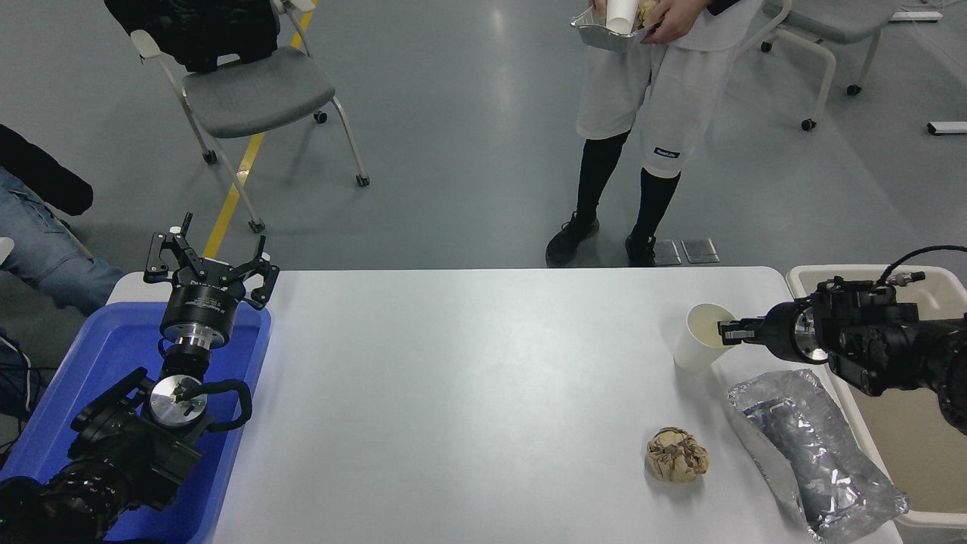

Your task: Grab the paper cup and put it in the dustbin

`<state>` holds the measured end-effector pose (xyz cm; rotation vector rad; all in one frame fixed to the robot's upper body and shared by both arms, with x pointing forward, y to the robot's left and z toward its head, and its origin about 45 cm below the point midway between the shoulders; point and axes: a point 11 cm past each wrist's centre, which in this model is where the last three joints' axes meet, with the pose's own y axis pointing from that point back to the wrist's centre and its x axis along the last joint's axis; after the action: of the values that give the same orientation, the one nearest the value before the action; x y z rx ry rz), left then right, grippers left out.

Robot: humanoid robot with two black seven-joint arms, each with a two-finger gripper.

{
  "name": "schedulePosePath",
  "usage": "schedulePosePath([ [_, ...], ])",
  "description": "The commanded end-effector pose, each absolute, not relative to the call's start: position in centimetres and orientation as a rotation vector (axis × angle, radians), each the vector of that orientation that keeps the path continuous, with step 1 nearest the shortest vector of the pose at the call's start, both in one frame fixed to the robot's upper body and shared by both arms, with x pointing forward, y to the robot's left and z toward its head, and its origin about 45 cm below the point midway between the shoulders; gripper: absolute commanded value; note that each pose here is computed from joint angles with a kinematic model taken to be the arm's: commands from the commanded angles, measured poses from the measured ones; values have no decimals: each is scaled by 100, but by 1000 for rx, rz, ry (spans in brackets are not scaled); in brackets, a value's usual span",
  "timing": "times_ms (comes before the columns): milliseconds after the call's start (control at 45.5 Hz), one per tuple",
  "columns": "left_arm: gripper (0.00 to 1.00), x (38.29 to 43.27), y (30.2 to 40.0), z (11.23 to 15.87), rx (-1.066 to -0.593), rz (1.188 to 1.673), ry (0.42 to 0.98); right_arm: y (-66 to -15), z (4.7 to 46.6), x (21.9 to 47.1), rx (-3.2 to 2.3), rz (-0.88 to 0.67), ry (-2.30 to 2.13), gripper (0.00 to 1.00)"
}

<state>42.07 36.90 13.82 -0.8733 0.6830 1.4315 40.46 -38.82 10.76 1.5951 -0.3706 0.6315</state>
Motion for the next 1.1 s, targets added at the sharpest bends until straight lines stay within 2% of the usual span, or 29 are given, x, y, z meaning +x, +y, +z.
schedulePosePath([
  [0, 99, 4207, 3688, 1383, -873, 1430, 683, -3903, 1166, 4088, 1585, 622, -341, 0],
  [154, 99, 4207, 3688, 1383, -873, 1430, 683, -3968, 1370, 4148, 1586, 557, -320, 0],
  [264, 99, 4207, 3688, 1383, -873, 1430, 683, -4074, 1613, 4098, 1582, 466, -253, 0],
  [462, 99, 4207, 3688, 1383, -873, 1430, 683, -4111, 2042, 4129, 1523, 454, -171, 0],
  [637, 99, 4207, 3688, 1383, -873, 1430, 683, -3909, 2503, 4244, 1544, 443, -173, 0],
  [791, 99, 4207, 3688, 1382, -871, 1431, 683, -3776, 2760, 4231, 1575, 400, -163, 0],
  [945, 99, 4207, 3687, 1383, -872, 1430, 682, -3714, 3014, 4092, 1619, 342, -161, 0],
  [1077, 99, 4207, 3687, 1383, -872, 1430, 682, -3671, 3357, 3951, 1644, 364, -166, 0],
])
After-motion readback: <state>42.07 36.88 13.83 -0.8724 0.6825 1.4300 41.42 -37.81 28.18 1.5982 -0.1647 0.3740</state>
